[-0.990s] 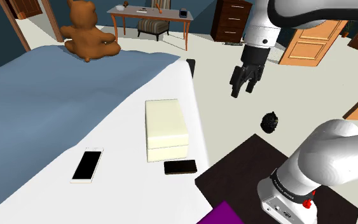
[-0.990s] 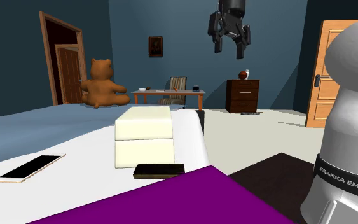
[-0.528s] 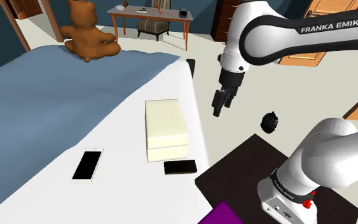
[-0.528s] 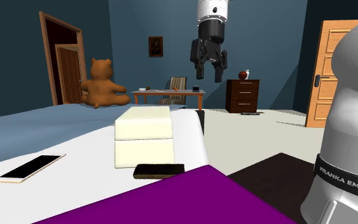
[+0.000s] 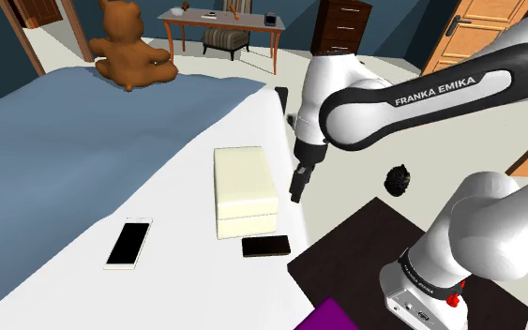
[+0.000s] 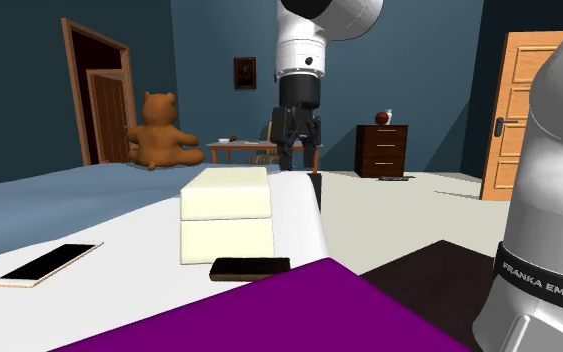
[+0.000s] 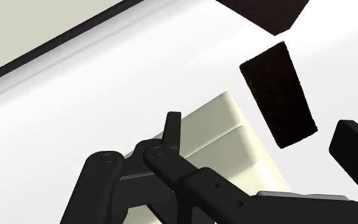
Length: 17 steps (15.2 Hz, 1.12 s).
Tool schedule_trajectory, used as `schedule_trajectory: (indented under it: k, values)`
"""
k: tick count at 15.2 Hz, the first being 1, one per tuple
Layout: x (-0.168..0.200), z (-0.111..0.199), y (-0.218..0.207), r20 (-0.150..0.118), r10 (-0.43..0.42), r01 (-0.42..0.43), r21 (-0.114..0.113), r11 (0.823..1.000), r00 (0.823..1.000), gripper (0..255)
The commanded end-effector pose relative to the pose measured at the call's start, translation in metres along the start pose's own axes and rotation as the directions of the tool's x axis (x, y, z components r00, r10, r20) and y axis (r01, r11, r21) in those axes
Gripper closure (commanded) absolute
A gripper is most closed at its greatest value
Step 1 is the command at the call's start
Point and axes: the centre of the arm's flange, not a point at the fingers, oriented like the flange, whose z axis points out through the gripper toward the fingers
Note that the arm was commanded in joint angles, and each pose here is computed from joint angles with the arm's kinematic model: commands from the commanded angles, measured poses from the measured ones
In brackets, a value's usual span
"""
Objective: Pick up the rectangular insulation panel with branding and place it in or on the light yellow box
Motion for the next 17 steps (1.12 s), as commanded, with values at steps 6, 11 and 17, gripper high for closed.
schedule_trajectory:
  k: [6,11,17]
  values:
    - [0.027,0.078,-0.053,-0.018,-0.228,0.227,-0.036,0.973,0.974,0]
    - [0.04,0.132,-0.09,-0.023,-0.382,0.38,-0.063,0.923,0.924,0]
    - [0.042,0.159,-0.09,-0.023,-0.387,0.385,-0.064,0.921,0.922,0]
